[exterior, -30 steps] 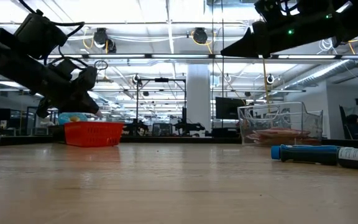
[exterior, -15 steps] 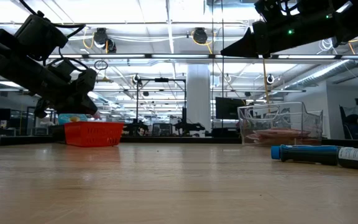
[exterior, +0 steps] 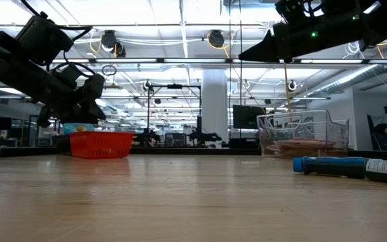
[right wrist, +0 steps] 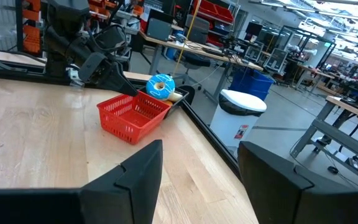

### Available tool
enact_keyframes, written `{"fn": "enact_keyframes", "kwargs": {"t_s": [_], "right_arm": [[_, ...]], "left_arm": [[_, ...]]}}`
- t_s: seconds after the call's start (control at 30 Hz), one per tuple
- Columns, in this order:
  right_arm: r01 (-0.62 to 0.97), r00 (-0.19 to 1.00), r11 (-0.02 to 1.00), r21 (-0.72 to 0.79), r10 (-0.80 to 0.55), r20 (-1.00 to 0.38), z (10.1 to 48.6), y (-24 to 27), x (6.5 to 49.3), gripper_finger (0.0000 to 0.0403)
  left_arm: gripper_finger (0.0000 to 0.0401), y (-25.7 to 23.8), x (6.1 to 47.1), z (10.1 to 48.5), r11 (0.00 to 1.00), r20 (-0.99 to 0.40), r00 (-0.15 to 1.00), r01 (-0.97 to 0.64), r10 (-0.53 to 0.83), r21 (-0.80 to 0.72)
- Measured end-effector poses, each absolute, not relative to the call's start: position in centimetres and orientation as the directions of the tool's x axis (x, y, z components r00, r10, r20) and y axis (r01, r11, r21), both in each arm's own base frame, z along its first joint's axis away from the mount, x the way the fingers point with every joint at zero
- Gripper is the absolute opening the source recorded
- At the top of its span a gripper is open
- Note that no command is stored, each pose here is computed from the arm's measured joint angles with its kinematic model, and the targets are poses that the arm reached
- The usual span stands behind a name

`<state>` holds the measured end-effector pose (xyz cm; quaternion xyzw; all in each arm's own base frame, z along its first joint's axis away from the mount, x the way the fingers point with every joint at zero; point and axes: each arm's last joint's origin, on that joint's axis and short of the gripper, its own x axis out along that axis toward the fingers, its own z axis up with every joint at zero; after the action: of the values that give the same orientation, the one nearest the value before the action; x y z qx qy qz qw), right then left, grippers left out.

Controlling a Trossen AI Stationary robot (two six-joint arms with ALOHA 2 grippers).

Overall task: Pick & Place Food Item
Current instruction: Put the brown food coloring bottle into the red bin

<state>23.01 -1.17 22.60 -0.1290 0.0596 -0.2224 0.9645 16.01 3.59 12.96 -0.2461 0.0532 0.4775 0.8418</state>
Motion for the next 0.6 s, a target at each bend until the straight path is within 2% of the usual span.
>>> {"fn": "enact_keyframes", "kwargs": {"t_s": [0.3,0.6], "right_arm": [[0.414,0.894,0.868,-0.273,-0.444,-0.058,22.6,-1.2,23.0,0.0196],[0.394,0.903,0.877,-0.274,-0.425,-0.063,22.5,-0.7,23.0,0.0196]], "left_arm": [[0.0118,3.6,16.2,13.2,0.434,-0.308,0.565,-0.806,0.765,-0.402],[0.0118,3.2,17.1,14.3,0.573,-0.254,0.736,-0.658,0.628,-0.488]]}}
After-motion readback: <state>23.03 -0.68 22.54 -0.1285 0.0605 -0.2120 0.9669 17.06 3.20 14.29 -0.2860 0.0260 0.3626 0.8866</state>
